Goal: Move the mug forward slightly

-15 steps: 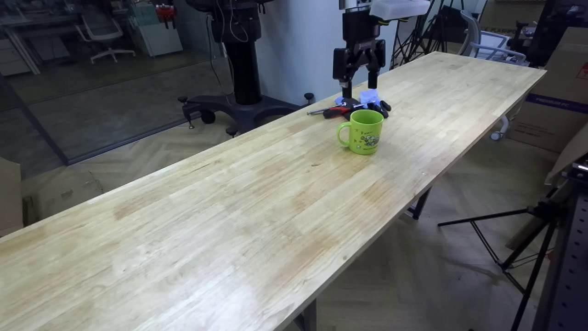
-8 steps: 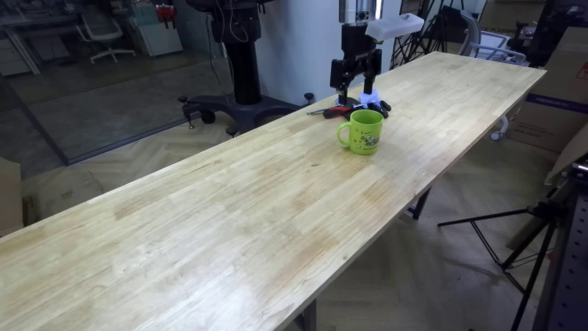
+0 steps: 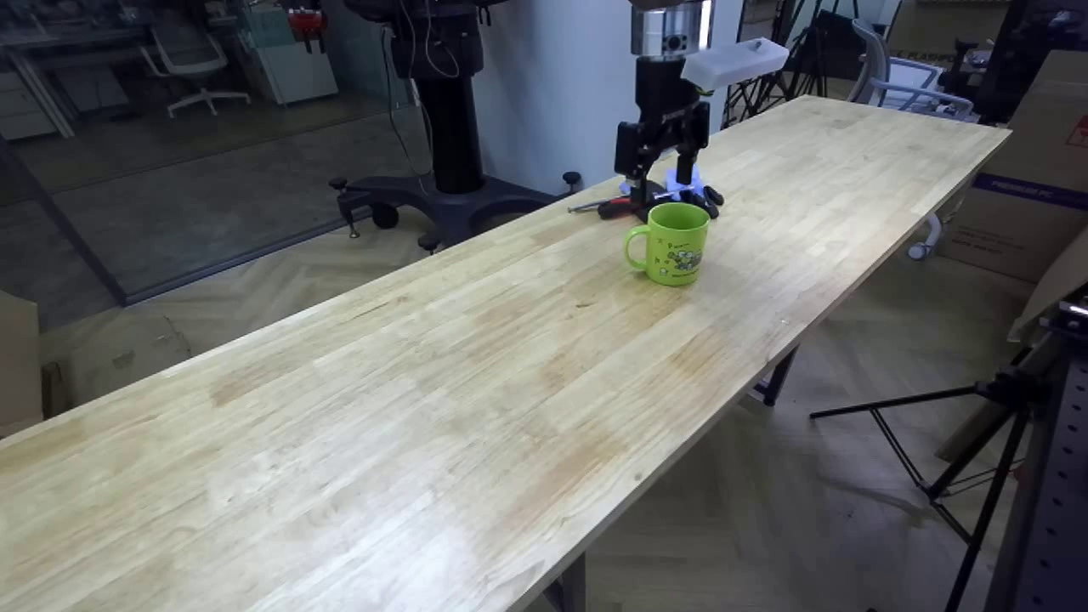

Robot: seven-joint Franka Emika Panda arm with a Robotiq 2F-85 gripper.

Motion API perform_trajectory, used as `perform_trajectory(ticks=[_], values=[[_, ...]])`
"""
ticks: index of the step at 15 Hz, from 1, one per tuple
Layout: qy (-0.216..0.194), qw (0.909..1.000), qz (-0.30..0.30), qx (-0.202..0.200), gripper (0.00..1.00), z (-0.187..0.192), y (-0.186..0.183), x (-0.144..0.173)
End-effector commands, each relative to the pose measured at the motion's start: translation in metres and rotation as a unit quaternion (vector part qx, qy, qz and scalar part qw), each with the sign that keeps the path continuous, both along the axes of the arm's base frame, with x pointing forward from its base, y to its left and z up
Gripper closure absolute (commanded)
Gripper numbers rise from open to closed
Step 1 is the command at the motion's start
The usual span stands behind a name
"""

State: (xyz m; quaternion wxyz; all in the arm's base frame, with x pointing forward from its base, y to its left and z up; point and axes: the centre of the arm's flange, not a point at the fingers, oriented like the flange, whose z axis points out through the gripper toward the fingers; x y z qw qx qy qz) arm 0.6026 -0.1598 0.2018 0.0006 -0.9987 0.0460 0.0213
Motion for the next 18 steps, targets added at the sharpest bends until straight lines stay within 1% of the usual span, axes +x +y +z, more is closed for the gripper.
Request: perform_trajectory(ticks=[1, 7, 8, 9, 10, 13, 15, 17, 18], values=[[-0.013, 0.9999, -0.007, -0.004, 0.00, -0.011, 0.001, -0.015], [-0.016, 0.9999, -0.006, 0.004, 0.00, -0.038, -0.005, -0.023], [-0.018, 0.9998, -0.003, 0.004, 0.25, -0.041, -0.007, -0.023], [-0.018, 0.9998, -0.001, 0.004, 0.25, -0.043, -0.008, -0.024], [-0.019, 0.9998, 0.002, 0.002, 0.31, -0.045, -0.010, -0.024], [-0.020, 0.9997, 0.012, 0.001, 0.55, -0.052, -0.013, -0.025], [-0.018, 0.9996, 0.020, 0.001, 0.69, -0.054, -0.014, -0.026], [-0.017, 0.9995, 0.026, 0.000, 0.81, -0.055, -0.013, -0.027], [-0.017, 0.9994, 0.029, 0.000, 0.89, -0.054, -0.011, -0.027]])
